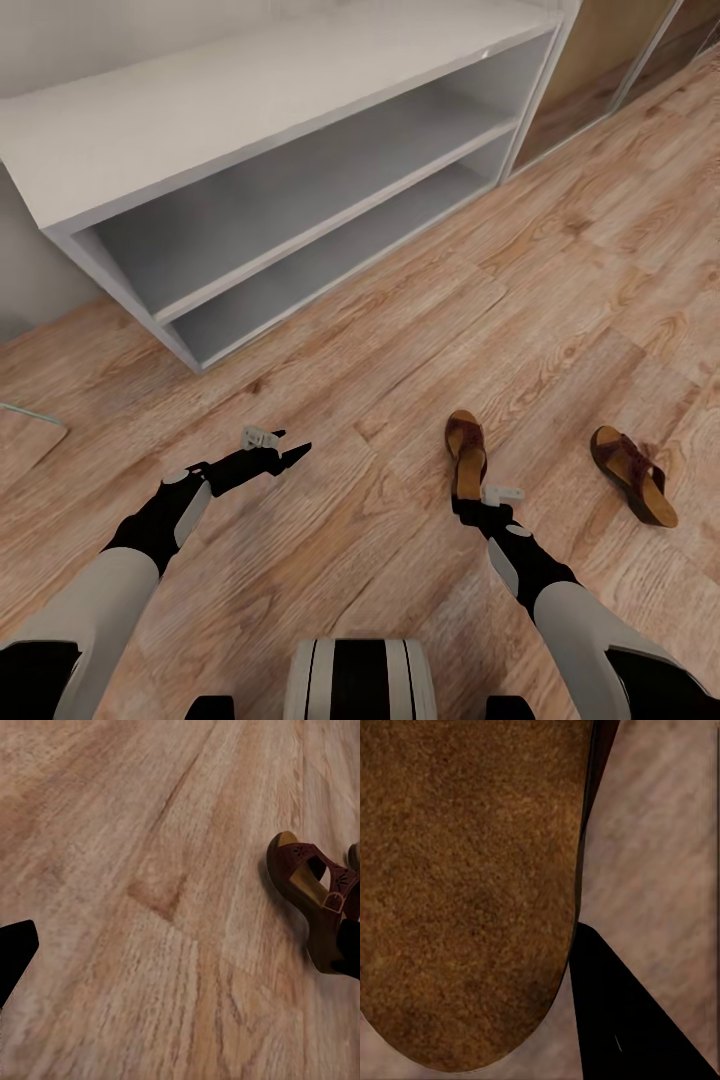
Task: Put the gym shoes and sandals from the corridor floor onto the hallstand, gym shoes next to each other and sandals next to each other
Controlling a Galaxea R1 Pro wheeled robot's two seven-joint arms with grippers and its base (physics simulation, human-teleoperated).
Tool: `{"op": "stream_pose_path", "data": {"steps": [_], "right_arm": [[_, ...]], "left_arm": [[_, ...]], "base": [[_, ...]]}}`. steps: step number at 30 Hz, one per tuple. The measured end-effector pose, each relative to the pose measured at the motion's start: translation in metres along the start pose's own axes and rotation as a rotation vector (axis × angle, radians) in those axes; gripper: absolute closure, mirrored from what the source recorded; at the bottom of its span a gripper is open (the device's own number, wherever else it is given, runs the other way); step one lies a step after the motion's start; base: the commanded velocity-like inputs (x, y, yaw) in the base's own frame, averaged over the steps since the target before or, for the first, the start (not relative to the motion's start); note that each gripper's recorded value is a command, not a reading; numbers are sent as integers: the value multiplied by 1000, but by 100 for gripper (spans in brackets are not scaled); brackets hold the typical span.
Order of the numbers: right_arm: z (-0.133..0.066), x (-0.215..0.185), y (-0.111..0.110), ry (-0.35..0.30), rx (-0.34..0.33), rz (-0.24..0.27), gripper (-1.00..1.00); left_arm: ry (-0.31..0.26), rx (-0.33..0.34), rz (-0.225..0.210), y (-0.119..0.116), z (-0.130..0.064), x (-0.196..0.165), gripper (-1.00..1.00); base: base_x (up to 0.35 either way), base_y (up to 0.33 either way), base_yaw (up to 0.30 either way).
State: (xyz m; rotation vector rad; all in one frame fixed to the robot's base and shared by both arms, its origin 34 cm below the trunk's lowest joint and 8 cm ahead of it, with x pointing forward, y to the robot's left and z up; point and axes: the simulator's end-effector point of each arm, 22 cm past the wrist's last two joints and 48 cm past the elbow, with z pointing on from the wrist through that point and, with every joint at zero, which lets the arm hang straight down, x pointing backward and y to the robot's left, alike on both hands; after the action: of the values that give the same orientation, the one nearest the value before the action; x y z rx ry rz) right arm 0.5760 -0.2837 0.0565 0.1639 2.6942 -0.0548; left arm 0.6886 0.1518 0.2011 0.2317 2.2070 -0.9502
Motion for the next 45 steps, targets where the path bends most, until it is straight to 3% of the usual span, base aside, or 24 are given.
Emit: {"op": "stream_pose_path", "data": {"steps": [13,18,21,45], "right_arm": [[-16,-34,4,-56,-12,-1,100],[-23,-49,5,-83,-14,1,100],[-27,-57,5,-96,-15,1,100],[-76,-133,10,-229,-29,11,100]], "left_arm": [[-42,19,25,-21,-3,-32,-100],[-17,9,-12,-23,-5,-19,-100],[-22,10,-8,-25,-8,-25,-100],[-119,29,86,-62,-33,-106,-100]], "base": [[0,0,0],[0,0,0],[0,0,0],[0,0,-71]]}}
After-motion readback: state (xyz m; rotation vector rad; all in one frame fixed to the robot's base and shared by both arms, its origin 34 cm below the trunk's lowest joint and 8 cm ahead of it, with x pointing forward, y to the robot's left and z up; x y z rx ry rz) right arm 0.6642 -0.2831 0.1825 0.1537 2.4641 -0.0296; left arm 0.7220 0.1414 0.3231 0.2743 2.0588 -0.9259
